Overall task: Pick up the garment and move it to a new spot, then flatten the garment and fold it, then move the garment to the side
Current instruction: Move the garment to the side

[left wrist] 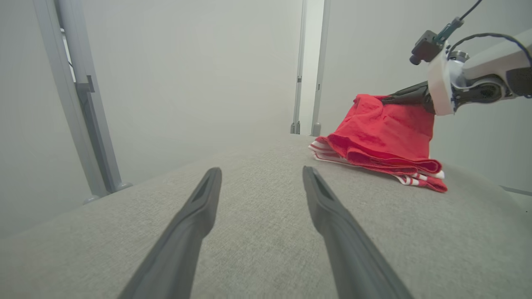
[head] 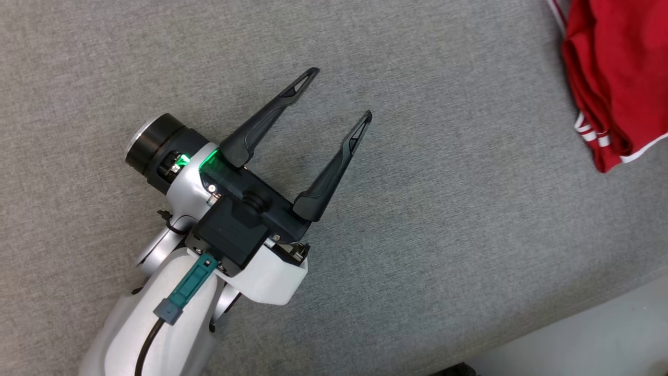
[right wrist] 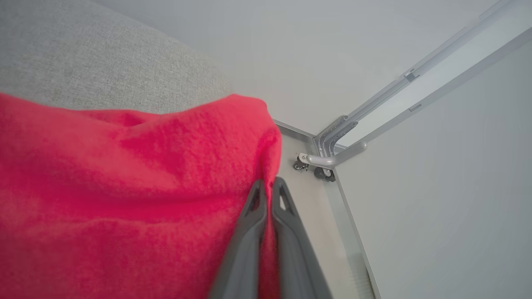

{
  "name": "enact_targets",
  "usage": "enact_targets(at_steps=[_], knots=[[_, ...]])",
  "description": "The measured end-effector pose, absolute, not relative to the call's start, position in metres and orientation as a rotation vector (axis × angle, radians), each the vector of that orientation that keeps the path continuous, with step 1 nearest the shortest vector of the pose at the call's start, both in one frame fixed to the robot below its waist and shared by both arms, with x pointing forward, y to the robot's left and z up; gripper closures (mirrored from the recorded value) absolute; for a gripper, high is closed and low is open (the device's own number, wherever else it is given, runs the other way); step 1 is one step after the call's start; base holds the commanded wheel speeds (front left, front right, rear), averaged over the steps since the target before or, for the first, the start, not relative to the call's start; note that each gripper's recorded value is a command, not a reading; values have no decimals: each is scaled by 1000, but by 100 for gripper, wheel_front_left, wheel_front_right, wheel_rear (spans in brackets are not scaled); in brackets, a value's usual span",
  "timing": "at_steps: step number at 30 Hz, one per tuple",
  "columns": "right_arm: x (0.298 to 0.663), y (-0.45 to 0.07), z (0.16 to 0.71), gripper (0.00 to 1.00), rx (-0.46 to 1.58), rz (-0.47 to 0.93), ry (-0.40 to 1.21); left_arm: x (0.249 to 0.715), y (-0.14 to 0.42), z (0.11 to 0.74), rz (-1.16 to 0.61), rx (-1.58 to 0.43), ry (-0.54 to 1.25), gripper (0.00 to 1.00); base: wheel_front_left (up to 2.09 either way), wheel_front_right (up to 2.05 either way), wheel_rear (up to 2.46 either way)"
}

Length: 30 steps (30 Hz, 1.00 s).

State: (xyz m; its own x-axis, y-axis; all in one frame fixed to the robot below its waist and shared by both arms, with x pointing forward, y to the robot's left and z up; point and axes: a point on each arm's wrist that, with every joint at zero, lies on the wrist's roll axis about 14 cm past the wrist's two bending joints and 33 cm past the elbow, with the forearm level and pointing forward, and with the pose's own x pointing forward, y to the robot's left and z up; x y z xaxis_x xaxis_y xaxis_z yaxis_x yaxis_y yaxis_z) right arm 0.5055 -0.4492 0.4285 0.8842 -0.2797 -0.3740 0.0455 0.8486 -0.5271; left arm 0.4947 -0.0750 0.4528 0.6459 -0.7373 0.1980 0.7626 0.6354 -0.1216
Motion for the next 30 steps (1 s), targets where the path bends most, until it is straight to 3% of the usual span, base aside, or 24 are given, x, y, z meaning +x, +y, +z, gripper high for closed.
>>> enact_targets(at_steps=[6,7,8,21,30], knots=[[508,-453,418,100,-510,-216,468,497,-67,450,-842,-191,-126,0,0,0,0],[509,-453,418,83,-519,-211,467,497,-66,449,-840,-189,-125,0,0,0,0],[508,-454,419,0,-515,-220,464,497,-65,449,-840,-188,-125,0,0,0,0],[506,-456,467,0,-512,-252,351,483,-63,483,-808,-215,-174,0,0,0,0],[522,-394,512,0,-421,-136,156,471,-32,522,-685,-197,-218,0,0,0,0]])
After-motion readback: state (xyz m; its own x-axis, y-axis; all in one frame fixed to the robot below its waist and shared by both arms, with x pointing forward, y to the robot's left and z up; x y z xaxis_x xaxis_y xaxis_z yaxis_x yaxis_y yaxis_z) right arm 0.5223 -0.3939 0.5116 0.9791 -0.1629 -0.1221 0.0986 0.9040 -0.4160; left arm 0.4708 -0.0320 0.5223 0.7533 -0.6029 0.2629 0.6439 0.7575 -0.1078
